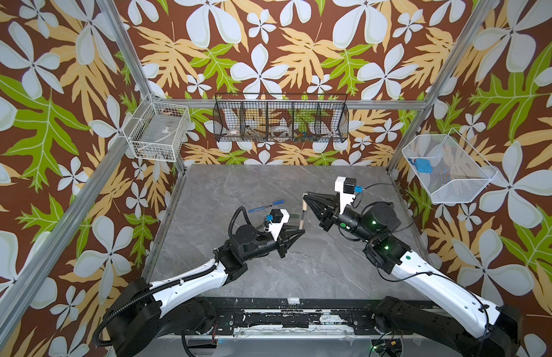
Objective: Insert pens into pen caps
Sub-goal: Put on the pen cap to the pen.
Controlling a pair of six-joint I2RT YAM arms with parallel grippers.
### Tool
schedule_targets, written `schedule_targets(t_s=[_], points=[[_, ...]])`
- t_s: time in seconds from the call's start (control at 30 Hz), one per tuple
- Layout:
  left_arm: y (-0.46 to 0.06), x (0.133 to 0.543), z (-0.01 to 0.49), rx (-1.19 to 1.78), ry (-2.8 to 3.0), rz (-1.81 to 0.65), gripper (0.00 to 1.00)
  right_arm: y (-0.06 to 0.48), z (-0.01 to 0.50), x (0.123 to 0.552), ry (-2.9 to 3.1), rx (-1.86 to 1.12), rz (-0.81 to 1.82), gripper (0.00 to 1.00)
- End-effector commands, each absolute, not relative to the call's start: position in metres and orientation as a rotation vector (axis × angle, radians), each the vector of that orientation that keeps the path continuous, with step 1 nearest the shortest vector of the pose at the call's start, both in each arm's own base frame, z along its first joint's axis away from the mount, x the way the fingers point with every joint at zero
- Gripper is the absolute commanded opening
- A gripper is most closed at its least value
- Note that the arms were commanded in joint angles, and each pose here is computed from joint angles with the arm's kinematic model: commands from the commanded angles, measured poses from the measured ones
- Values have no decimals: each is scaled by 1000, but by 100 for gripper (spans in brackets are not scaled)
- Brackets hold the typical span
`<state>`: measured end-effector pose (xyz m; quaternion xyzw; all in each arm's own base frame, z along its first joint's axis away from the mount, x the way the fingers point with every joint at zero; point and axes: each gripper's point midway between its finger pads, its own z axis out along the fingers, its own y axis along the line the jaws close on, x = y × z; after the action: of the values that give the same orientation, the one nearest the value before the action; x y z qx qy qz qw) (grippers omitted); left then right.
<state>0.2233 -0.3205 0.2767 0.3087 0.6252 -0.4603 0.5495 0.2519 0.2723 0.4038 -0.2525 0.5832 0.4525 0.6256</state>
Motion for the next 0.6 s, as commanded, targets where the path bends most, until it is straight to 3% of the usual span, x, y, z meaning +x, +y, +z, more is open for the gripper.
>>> schedule_targets(t_s=[0.0, 0.57], points=[[-320, 221, 290, 730, 1428, -1103, 0, 271, 407, 252, 1321, -562, 1043, 12], [-321, 220, 311, 721, 1375, -1122, 0, 266, 390, 252, 1349, -542, 1010, 12]])
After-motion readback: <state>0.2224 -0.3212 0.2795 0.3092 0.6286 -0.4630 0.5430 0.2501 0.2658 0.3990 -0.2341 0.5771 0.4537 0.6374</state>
